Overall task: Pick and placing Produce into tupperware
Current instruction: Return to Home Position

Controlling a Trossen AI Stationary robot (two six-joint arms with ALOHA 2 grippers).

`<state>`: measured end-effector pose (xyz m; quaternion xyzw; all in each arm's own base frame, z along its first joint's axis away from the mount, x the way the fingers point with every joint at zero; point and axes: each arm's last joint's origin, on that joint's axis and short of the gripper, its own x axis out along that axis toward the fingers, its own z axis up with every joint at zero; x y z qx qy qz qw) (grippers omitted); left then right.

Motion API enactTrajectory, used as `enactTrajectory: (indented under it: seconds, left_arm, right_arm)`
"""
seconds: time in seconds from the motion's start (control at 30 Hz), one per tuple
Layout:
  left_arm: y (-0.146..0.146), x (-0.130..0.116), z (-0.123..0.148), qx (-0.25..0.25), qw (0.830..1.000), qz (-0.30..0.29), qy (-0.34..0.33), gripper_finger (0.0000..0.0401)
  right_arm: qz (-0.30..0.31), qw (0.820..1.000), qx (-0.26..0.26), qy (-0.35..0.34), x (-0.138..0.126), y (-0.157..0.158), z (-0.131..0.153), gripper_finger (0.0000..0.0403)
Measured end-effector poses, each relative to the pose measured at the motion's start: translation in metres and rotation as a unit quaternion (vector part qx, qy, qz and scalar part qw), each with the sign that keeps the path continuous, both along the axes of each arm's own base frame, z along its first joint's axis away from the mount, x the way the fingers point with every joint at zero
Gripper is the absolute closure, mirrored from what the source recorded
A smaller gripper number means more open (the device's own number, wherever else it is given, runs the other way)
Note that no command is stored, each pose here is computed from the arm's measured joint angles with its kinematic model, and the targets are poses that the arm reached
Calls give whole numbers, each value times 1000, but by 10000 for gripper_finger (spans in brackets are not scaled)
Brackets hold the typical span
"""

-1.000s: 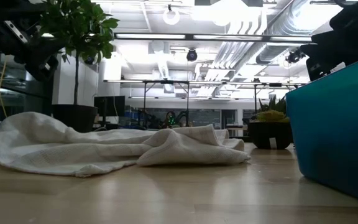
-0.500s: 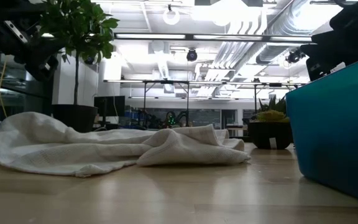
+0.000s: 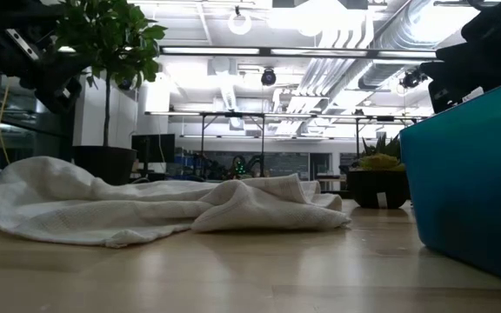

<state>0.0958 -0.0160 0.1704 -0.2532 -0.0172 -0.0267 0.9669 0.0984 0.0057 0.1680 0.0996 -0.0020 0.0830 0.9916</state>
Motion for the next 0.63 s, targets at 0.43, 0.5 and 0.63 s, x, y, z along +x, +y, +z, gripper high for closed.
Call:
enactTrajectory:
  seconds: [0.43, 0.5, 0.63]
  left_arm:
    - [0, 0, 0, 0, 1000, 0, 0, 141]
    - [0, 0, 0, 0, 1000, 0, 0, 141]
    - [0, 0, 0, 0, 1000, 0, 0, 141]
  right_arm:
    - [0, 1000, 0, 0, 0, 0, 0, 292]
    - [0, 1000, 0, 0, 0, 0, 0, 292]
    - [0, 1000, 0, 0, 0, 0, 0, 292]
